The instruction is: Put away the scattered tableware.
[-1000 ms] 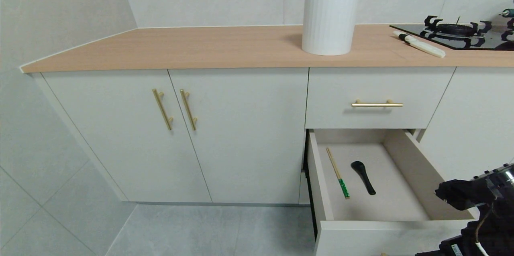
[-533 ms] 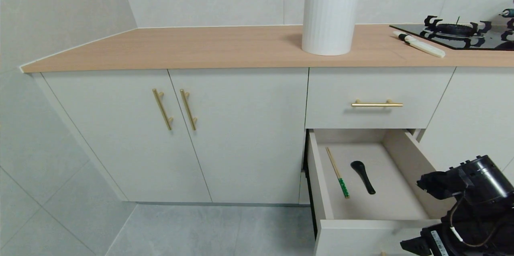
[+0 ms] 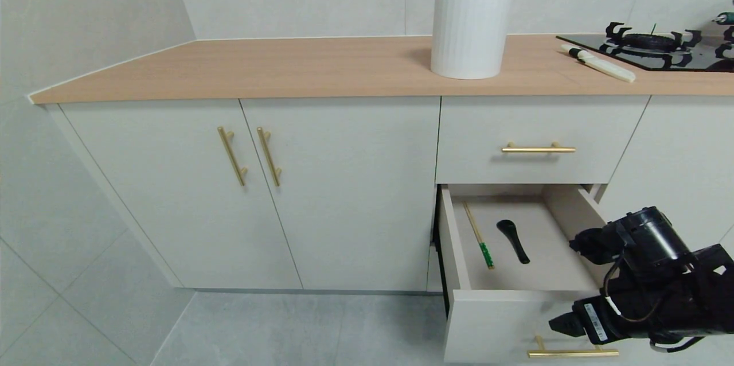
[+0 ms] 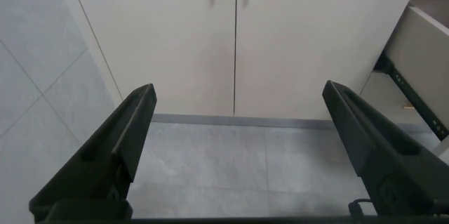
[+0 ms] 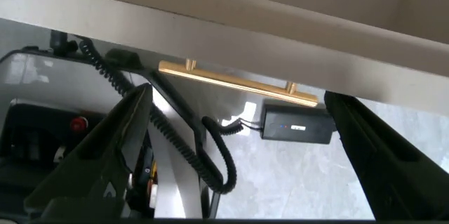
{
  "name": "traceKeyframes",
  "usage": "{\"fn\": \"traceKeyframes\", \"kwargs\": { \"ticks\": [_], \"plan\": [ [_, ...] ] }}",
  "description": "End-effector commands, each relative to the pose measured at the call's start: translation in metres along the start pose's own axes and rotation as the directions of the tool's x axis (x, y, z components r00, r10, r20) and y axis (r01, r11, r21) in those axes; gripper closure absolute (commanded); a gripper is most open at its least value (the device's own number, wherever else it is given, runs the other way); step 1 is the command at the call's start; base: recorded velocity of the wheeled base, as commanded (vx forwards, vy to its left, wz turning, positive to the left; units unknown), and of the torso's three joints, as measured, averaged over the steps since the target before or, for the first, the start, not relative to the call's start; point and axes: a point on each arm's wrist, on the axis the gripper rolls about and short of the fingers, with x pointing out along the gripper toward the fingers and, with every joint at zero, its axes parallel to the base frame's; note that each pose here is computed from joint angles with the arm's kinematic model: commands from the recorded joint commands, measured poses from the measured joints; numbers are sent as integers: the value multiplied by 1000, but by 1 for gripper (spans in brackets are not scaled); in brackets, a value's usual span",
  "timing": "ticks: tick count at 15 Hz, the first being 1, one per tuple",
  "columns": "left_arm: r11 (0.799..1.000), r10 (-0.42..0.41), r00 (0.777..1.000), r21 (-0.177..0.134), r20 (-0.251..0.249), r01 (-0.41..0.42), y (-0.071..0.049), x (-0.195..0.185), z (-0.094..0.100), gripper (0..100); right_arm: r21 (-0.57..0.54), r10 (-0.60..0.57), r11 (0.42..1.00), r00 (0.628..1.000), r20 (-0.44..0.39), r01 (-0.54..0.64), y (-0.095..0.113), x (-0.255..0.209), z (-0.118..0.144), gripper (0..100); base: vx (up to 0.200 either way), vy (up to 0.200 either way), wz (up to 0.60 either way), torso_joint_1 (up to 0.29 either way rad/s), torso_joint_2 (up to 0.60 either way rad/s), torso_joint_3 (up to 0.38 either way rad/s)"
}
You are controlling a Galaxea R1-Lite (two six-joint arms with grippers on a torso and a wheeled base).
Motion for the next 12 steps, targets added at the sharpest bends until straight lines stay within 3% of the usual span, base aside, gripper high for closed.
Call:
{"fn": "traceKeyframes", "kwargs": {
  "ticks": [1,12],
  "plan": [
    [1000,1,1000,0,0,-1,0,0,0,0,8,-15,1000,1000,1,15,0,14,9,0,0,0,0,0,0,0],
    [1000,1,1000,0,0,-1,0,0,0,0,74,-110,992,982,152,100,-4,56,72,0,0,0,0,0,0,0]
  ]
}}
